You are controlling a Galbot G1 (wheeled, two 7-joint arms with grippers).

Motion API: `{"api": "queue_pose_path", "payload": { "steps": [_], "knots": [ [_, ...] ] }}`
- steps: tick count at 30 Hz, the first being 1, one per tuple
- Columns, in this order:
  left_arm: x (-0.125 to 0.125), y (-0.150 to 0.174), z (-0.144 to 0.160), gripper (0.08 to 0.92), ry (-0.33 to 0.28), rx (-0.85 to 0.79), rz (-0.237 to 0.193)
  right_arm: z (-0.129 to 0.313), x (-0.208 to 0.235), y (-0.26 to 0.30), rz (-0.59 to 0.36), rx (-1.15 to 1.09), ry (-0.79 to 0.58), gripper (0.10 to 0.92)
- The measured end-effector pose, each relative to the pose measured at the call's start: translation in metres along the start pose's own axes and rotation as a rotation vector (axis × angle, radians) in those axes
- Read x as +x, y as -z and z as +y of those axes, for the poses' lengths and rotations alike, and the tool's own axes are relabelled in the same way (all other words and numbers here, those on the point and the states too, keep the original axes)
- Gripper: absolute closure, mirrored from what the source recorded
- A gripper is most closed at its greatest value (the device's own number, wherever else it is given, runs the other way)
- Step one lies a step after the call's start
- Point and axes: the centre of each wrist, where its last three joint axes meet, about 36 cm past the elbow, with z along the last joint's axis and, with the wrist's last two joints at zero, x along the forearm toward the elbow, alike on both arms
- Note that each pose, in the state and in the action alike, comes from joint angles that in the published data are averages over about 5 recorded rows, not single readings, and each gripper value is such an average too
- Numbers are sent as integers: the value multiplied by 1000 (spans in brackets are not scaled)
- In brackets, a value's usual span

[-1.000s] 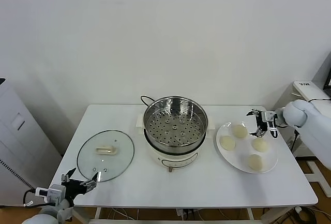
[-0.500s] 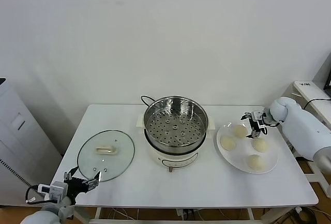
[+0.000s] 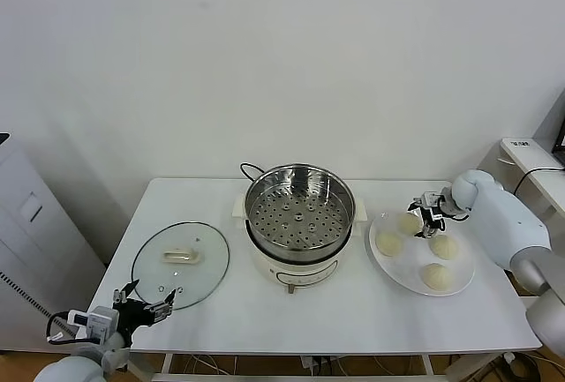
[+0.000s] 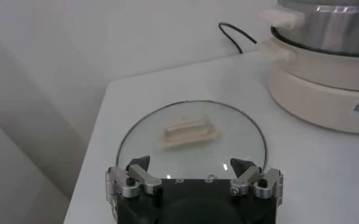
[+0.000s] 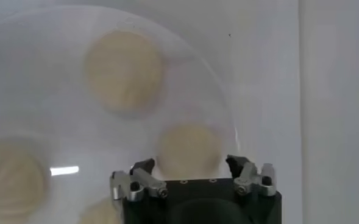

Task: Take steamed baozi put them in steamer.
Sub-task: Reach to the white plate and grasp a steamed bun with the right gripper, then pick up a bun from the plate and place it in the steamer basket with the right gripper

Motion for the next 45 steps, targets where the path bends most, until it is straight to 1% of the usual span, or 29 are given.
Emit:
{"api": "queue_pose_path", "payload": {
  "steps": [3,6,13,17,20,27,33,39,45],
  "knots": [
    [1,0,0,177,-1,1,-1,-1,1,0,-1,-6,0,476],
    [1,1,0,177,0,2,-3,-3,3,1,-1,-10,0,501],
    [2,0,-1,177,4,8,1,-15,21,4,-3,4,-13,505],
    [3,-1,-1,177,6,9,7,-31,46,13,-22,43,-35,505],
    [4,-3,0,177,8,8,10,-47,72,26,-54,89,-60,505],
    [6,-4,0,177,9,8,11,-91,132,73,-159,255,-100,500],
    [7,-4,-1,177,7,4,12,-126,172,124,-243,449,-106,496],
    [8,-3,-1,177,5,0,12,-152,189,185,-309,692,-79,496],
    [8,-3,-1,177,5,-3,14,-166,191,248,-329,913,-44,496]
  ]
}}
